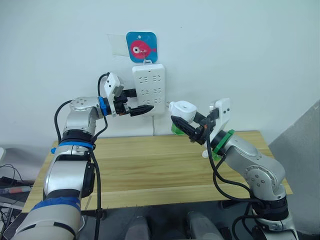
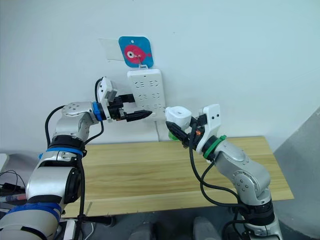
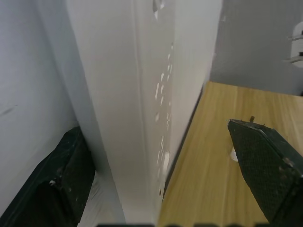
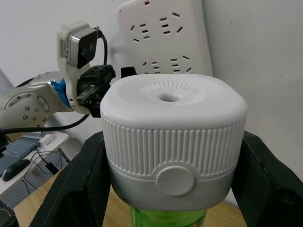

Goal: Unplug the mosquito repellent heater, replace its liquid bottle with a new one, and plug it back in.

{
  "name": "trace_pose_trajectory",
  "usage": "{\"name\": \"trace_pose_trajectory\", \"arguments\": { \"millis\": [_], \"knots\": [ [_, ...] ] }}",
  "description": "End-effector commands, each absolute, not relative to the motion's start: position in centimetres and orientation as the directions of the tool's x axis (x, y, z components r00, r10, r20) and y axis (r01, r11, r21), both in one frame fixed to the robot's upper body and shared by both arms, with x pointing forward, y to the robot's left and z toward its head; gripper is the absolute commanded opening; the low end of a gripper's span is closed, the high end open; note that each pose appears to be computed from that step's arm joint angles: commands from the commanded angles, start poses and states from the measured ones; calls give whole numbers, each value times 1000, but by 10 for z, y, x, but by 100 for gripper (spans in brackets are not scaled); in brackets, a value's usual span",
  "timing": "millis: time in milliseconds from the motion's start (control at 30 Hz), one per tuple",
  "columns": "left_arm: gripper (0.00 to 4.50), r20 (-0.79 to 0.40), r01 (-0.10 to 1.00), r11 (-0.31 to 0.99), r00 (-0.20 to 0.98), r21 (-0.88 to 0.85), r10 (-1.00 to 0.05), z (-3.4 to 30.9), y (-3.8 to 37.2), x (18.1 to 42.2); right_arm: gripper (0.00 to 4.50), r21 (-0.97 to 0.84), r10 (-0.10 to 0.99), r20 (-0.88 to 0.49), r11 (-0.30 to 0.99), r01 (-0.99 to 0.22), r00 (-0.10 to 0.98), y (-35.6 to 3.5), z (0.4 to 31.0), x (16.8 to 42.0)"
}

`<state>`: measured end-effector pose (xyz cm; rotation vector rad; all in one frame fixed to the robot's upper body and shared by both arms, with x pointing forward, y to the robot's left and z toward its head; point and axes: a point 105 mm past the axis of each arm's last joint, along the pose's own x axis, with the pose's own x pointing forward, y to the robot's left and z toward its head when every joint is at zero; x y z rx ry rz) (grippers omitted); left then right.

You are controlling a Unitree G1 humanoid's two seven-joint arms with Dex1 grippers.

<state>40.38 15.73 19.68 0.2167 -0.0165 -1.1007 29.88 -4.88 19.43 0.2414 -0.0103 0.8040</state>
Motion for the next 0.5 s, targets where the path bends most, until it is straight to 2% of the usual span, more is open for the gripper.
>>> {"name": "trace_pose_trajectory", "arguments": {
  "millis": [33,267,433,500],
  "knots": [
    [450,-88,894,389,415,222,-905,212,152,401,303,181,713,151,661,-728,685,-48,208,296],
    [450,-52,946,297,306,131,-951,211,137,380,303,177,702,140,676,-715,698,-51,205,300],
    [450,28,934,354,353,43,-935,217,138,381,303,172,695,144,683,-709,705,-51,206,303],
    [411,44,931,365,364,22,-930,219,141,381,303,159,695,145,686,-710,704,-51,207,303]
  ]
}}
